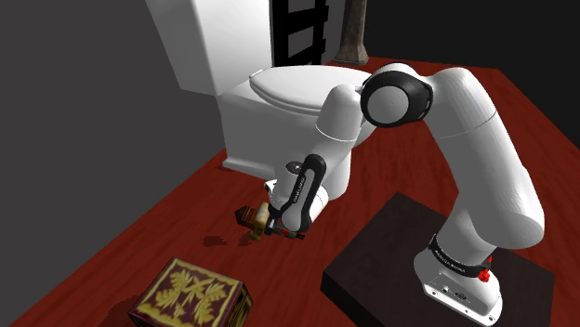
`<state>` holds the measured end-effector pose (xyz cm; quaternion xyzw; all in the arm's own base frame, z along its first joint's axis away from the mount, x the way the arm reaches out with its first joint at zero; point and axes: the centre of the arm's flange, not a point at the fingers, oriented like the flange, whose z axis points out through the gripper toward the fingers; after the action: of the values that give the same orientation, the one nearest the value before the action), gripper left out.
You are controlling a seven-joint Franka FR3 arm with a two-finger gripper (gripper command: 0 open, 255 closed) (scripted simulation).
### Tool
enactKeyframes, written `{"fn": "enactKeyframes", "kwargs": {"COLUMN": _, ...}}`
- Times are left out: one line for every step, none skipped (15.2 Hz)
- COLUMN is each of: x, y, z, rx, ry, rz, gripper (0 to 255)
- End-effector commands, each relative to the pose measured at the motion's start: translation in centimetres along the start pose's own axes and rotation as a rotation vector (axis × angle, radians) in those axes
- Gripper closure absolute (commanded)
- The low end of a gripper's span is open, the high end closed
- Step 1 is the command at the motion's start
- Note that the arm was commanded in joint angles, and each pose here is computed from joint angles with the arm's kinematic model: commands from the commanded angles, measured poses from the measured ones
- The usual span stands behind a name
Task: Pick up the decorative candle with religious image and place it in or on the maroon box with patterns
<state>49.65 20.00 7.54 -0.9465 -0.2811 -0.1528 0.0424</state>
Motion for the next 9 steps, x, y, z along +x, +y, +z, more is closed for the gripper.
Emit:
{"fn": "enactKeyframes", "kwargs": {"x": 0.0, "y": 0.0, "z": 0.0, "rx": 0.000, "ry": 0.000, "rz": 0.000, "gripper": 255}}
{"fn": "enactKeyframes", "kwargs": {"x": 0.0, "y": 0.0, "z": 0.0, "rx": 0.000, "ry": 0.000, "rz": 0.000, "gripper": 255}}
{"fn": "enactKeyframes", "kwargs": {"x": 0.0, "y": 0.0, "z": 0.0, "rx": 0.000, "ry": 0.000, "rz": 0.000, "gripper": 255}}
{"fn": "enactKeyframes", "kwargs": {"x": 0.0, "y": 0.0, "z": 0.0, "rx": 0.000, "ry": 0.000, "rz": 0.000, "gripper": 255}}
{"fn": "enactKeyframes", "kwargs": {"x": 0.0, "y": 0.0, "z": 0.0, "rx": 0.000, "ry": 0.000, "rz": 0.000, "gripper": 255}}
{"fn": "enactKeyframes", "kwargs": {"x": 0.2, "y": 0.0, "z": -0.5, "rx": 0.000, "ry": 0.000, "rz": 0.000, "gripper": 255}}
{"fn": "enactKeyframes", "kwargs": {"x": 0.3, "y": 0.0, "z": -1.0, "rx": 0.000, "ry": 0.000, "rz": 0.000, "gripper": 255}}
{"fn": "enactKeyframes", "kwargs": {"x": 0.5, "y": 0.0, "z": -1.5, "rx": 0.000, "ry": 0.000, "rz": 0.000, "gripper": 255}}
{"fn": "enactKeyframes", "kwargs": {"x": 0.7, "y": 0.0, "z": -2.0, "rx": 0.000, "ry": 0.000, "rz": 0.000, "gripper": 255}}
